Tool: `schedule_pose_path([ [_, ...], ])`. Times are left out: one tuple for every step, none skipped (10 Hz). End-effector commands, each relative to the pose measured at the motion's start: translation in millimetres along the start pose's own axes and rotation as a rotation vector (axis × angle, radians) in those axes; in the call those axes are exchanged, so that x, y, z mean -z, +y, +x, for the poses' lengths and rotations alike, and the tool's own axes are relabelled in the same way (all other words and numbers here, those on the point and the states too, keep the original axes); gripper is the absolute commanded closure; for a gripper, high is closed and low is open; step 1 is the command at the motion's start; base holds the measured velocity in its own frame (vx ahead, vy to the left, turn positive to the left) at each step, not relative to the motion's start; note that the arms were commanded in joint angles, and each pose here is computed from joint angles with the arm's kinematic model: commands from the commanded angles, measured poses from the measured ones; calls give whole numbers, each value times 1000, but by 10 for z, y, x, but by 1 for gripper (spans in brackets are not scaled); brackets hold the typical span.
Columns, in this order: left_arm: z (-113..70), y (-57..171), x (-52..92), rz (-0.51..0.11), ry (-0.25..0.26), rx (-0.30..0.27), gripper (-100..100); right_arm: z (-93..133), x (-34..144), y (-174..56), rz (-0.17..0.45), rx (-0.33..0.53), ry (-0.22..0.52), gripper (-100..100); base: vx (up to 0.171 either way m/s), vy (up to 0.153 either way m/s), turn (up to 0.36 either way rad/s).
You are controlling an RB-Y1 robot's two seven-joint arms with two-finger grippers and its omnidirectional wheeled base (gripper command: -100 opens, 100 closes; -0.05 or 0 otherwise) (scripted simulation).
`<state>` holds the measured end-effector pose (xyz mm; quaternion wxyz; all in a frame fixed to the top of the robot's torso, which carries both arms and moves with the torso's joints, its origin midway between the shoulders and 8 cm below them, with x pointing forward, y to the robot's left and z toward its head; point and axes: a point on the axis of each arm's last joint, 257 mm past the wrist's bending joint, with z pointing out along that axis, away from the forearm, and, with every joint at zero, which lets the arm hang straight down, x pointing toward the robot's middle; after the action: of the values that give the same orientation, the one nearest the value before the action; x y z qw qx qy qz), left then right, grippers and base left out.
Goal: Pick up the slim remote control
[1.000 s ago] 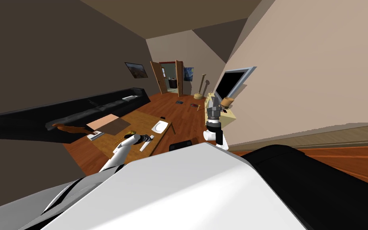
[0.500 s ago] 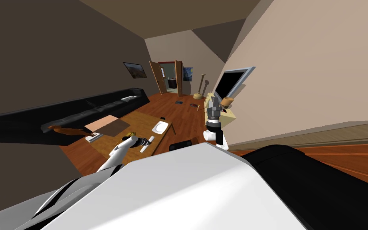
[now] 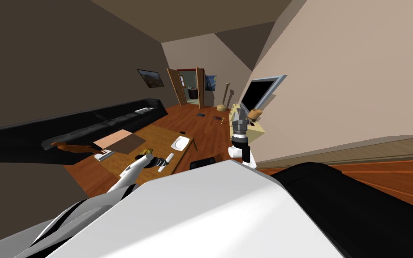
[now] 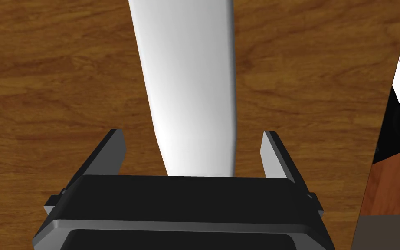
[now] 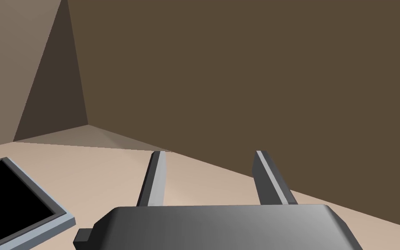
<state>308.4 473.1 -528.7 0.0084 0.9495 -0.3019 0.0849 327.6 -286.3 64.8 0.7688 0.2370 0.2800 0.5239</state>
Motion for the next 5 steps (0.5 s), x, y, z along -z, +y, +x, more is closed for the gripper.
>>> schedule_pose_path([
  [-9,103,-116,1,0,-1,-100,0,0,0,0,0,0,0,34,30,10],
  [-11,124,-139,1,0,-2,-100,0,0,0,0,0,0,0,41,35,2],
  [-17,190,-207,1,0,-3,-100,0,0,0,0,0,0,0,38,36,3],
  [-18,212,-229,1,0,-3,-100,0,0,0,0,0,0,0,33,32,4],
  [-14,197,-207,-1,0,-1,-100,0,0,0,0,0,0,0,14,13,-2],
])
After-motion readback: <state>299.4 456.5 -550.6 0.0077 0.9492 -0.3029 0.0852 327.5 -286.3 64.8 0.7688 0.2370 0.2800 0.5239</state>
